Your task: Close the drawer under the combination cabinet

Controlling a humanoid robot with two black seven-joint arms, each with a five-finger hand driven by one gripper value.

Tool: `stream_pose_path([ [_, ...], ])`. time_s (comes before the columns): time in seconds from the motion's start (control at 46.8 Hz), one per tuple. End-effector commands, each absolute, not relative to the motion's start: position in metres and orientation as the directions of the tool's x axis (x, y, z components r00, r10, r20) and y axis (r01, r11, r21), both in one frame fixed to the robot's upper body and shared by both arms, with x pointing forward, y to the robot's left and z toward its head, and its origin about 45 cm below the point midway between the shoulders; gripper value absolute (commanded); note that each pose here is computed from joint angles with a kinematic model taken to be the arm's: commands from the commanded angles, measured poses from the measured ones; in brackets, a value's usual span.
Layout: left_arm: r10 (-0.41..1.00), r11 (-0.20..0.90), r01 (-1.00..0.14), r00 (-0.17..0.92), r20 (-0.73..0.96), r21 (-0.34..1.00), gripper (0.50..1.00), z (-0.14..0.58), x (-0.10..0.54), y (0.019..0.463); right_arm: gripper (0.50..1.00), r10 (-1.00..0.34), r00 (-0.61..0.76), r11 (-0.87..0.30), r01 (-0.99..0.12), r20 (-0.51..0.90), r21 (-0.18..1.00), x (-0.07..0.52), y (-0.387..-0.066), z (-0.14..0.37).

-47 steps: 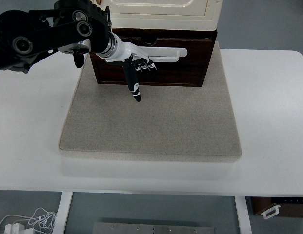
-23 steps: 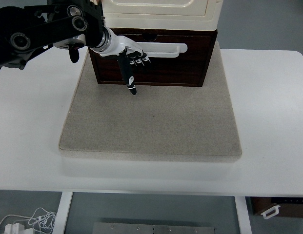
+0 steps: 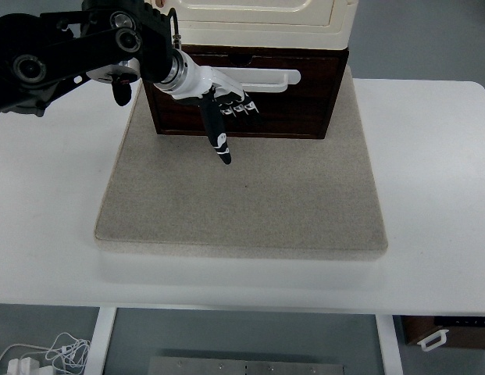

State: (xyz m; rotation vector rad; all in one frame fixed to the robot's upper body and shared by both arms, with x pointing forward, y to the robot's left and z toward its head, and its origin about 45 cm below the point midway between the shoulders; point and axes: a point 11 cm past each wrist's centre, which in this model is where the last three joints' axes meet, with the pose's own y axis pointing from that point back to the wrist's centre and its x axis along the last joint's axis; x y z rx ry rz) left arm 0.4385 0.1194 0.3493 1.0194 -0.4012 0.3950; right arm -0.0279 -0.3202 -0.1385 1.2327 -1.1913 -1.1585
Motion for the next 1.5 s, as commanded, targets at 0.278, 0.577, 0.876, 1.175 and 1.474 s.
stream_pose_path([
  [0.278, 0.176, 0.742, -0.429, 0.867, 0.467, 0.516, 0.996, 0.394, 0.429, 0.085, 0.952, -0.999, 0.048, 0.013, -0.015, 0.013, 1.0, -0.028, -0.32, -0.138],
  [0.577, 0.354, 0.842, -0.497, 0.803, 0.48, 0.21, 0.996, 0.478, 0.446, 0.097, 0.952, -0.999, 0.046, 0.013, -0.015, 0.013, 1.0, -0.028, -0.32, -0.138],
  [0.876, 0.542, 0.831, -0.544, 0.739, 0.4, -0.121, 0.996, 0.554, 0.457, 0.138, 0.952, -0.999, 0.048, 0.013, -0.015, 0.013, 1.0, -0.028, -0.32, -0.138],
  [1.175, 0.751, 0.655, -0.67, 0.625, 0.211, -0.35, 0.996, 0.597, 0.472, 0.194, 0.952, -0.999, 0.046, 0.011, -0.015, 0.012, 1.0, -0.028, -0.32, -0.139],
  [1.474, 0.905, 0.363, -0.804, 0.425, -0.027, -0.471, 0.996, 0.622, 0.494, 0.271, 0.952, -0.999, 0.046, 0.011, -0.015, 0.012, 1.0, -0.028, -0.32, -0.139],
])
